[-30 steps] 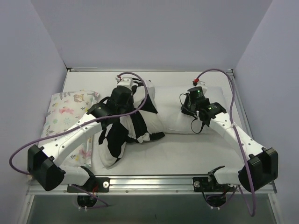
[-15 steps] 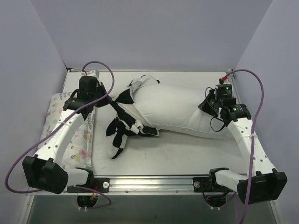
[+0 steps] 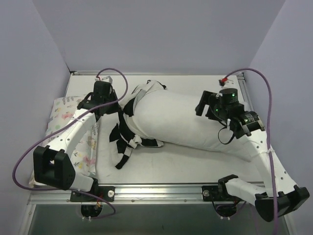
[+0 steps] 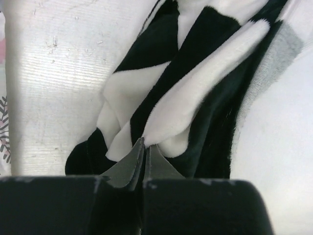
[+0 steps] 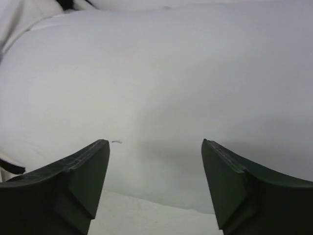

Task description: Remove the pillowcase from the pillow

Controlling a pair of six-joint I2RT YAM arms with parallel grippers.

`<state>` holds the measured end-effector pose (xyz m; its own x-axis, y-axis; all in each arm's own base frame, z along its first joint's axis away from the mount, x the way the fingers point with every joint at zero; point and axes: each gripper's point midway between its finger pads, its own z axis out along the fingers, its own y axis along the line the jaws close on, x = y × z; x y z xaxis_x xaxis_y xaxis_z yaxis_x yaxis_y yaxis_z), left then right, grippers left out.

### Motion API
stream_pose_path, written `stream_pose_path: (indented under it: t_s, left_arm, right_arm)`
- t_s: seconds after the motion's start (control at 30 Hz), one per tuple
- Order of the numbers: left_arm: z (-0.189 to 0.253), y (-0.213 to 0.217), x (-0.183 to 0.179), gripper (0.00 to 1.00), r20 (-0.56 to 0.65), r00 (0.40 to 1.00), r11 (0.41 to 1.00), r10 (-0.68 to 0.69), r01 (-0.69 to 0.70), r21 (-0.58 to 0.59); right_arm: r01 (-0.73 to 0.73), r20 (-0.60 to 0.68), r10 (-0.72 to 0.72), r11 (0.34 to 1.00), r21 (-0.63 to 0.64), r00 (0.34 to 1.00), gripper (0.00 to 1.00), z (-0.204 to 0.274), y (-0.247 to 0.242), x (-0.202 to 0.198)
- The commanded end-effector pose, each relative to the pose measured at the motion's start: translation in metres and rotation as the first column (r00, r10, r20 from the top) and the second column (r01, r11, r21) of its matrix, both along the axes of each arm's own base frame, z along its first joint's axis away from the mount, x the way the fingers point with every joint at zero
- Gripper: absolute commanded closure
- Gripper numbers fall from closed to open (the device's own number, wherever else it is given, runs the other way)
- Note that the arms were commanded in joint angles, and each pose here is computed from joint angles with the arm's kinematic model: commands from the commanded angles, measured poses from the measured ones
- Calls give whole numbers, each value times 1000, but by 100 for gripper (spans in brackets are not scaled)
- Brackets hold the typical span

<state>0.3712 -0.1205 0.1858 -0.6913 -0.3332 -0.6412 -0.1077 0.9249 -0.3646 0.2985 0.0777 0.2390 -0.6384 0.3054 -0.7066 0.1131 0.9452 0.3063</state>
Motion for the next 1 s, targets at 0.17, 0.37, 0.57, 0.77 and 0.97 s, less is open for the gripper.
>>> stream_pose_path:
  t_s: [0.17, 0.37, 0.57, 0.77, 0.97]
  left_arm:
    - [-24, -29, 9, 100, 48, 998, 998, -42, 40, 40]
    - [-28, -34, 6, 100, 43, 998, 998, -47, 45, 31]
    - [-18, -31, 6, 100, 61, 997, 998, -45, 43, 41]
    - [-17, -14, 11, 100, 58, 998, 999, -1, -1, 35]
    - [-8, 14, 21, 100, 75, 995, 998, 70, -71, 1]
  right_arm:
    - [-305, 138, 364, 896, -323, 921, 3, 29, 111, -10]
    - [-454, -5, 513, 756, -472, 859, 0, -31, 205, 7]
    - [-431, -138, 428, 726, -536, 893, 8, -94, 204, 32]
    - [-267, -157, 217, 833, -486, 964, 100, -93, 124, 38]
    - [-135, -109, 102, 926, -354, 989, 100, -69, 64, 24]
